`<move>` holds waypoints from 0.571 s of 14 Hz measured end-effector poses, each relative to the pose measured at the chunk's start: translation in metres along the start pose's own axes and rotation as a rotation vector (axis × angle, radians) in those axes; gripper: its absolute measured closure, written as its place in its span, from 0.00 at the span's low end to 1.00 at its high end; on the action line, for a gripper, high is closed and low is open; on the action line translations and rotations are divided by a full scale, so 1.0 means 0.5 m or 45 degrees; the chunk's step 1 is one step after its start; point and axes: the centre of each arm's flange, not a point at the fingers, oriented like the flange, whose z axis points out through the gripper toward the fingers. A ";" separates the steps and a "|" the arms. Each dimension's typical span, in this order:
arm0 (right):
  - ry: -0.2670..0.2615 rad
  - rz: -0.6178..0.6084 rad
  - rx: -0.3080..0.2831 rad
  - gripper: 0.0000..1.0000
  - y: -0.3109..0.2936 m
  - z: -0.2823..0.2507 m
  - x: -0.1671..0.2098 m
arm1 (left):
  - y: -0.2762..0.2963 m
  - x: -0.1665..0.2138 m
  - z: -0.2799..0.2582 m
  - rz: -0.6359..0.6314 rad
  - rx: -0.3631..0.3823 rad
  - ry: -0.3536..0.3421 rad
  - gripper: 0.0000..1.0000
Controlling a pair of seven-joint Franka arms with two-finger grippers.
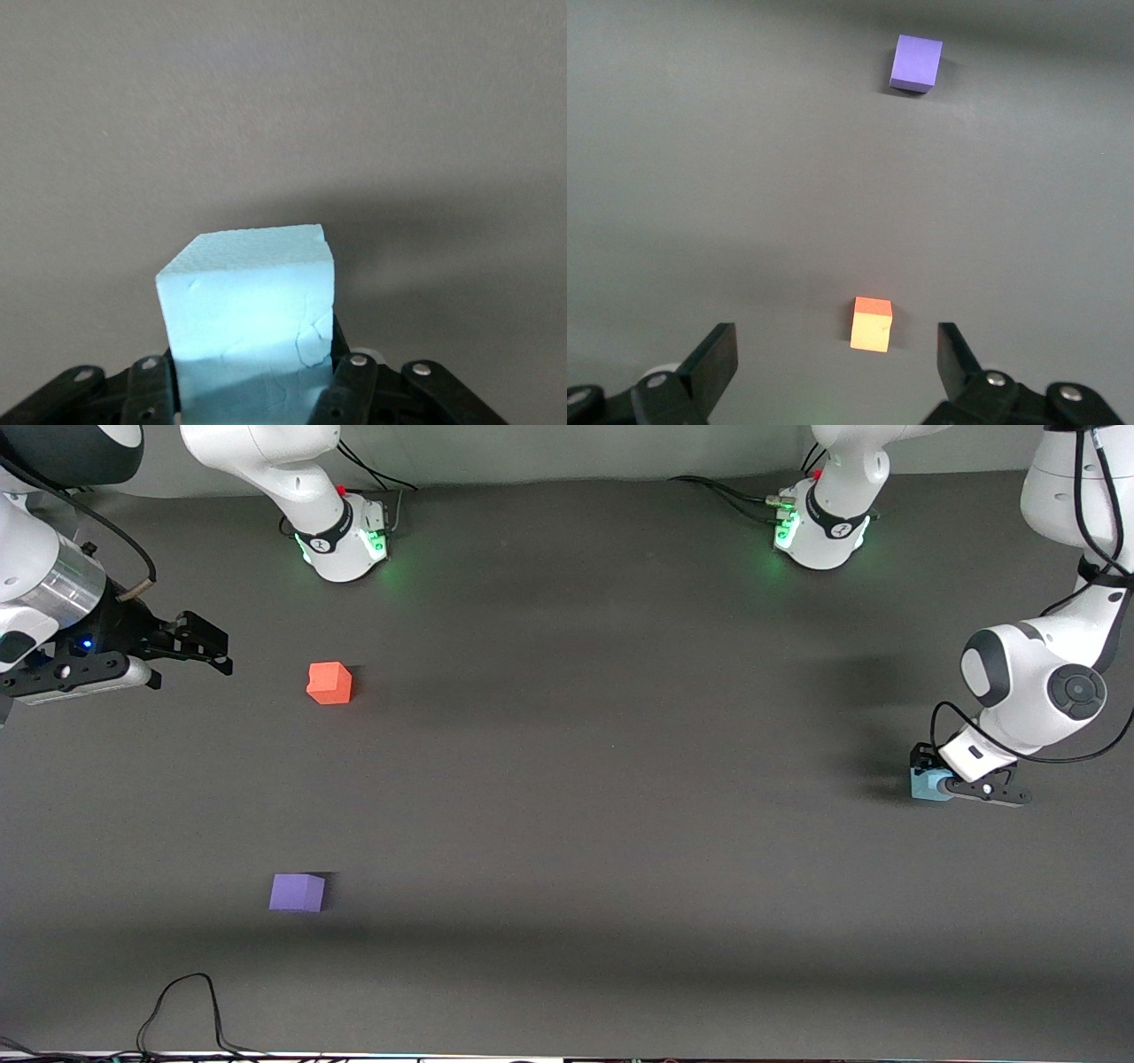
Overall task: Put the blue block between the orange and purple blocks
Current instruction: 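Close the left gripper on the blue block and lift it, then carry the blue block with the left gripper to mid-table and lower it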
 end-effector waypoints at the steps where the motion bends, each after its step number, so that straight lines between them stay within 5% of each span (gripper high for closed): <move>1: 0.000 0.000 0.000 0.00 0.000 0.000 0.000 | -0.007 0.012 -0.015 -0.002 -0.004 -0.015 0.44; 8: 0.001 -0.001 0.000 0.00 0.000 0.000 0.000 | 0.050 0.156 -0.380 -0.085 -0.049 -0.199 0.44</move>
